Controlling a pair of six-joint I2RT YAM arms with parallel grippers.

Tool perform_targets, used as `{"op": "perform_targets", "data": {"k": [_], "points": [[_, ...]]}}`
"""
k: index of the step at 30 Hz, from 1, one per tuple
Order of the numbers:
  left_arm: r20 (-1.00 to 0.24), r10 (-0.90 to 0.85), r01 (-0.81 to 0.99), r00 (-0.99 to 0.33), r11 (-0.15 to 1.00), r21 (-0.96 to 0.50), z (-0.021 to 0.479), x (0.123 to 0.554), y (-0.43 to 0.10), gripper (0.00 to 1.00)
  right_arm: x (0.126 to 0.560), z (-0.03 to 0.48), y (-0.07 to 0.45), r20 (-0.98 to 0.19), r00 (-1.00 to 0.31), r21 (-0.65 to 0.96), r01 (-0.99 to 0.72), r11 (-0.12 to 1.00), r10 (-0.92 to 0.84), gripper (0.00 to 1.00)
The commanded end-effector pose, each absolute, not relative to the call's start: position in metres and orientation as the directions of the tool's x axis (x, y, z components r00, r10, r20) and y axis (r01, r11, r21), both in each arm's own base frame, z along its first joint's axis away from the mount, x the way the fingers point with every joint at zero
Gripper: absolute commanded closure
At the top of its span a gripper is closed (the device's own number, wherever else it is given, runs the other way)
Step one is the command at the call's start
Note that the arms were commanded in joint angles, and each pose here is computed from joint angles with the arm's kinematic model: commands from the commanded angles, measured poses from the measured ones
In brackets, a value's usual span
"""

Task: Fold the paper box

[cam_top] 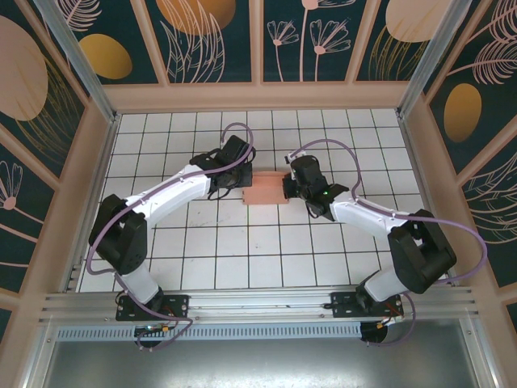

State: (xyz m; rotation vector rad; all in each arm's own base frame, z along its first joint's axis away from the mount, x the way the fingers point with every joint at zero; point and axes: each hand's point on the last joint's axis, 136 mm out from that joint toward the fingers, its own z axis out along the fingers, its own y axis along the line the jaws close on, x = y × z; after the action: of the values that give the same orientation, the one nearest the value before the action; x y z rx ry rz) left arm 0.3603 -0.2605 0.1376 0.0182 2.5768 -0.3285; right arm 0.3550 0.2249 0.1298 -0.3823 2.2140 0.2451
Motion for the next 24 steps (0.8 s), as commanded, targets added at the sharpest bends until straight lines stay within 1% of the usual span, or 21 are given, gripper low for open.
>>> {"op": "perform_targets", "data": {"k": [1,6,11,16,19,22,24], "points": [[-0.478,-0.060,0.110,-0.876,0.941,-0.319,0.137,0.357,-0.285,1.00,0.339,0.108,0.240,-0.731,-0.642,0.068,-0.404,0.912,-0.230,0.99],[-0.476,-0.044,0.124,-0.878,0.941,-0.315,0.132,0.354,-0.285,1.00,0.338,0.106,0.239,-0.731,-0.643,0.066,-0.403,0.913,-0.231,0.99],[-0.507,-0.045,0.138,-0.861,0.938,-0.318,0.123,0.346,-0.275,1.00,0.331,0.094,0.237,-0.738,-0.636,0.078,-0.411,0.908,-0.225,0.99],[-0.488,-0.044,0.125,-0.872,0.943,-0.309,0.100,0.337,-0.269,1.00,0.325,0.083,0.234,-0.750,-0.623,0.078,-0.413,0.907,-0.219,1.00],[-0.474,-0.028,0.132,-0.880,0.944,-0.302,0.092,0.335,-0.270,1.00,0.324,0.087,0.235,-0.763,-0.610,0.081,-0.416,0.906,-0.212,0.99],[-0.475,-0.022,0.141,-0.880,0.942,-0.305,0.093,0.336,-0.271,1.00,0.325,0.104,0.237,-0.793,-0.575,0.080,-0.426,0.901,-0.202,0.92],[-0.478,-0.016,0.145,-0.878,0.944,-0.297,0.093,0.337,-0.271,1.00,0.326,0.119,0.238,-0.818,-0.545,0.083,-0.430,0.899,-0.186,0.81]]}}
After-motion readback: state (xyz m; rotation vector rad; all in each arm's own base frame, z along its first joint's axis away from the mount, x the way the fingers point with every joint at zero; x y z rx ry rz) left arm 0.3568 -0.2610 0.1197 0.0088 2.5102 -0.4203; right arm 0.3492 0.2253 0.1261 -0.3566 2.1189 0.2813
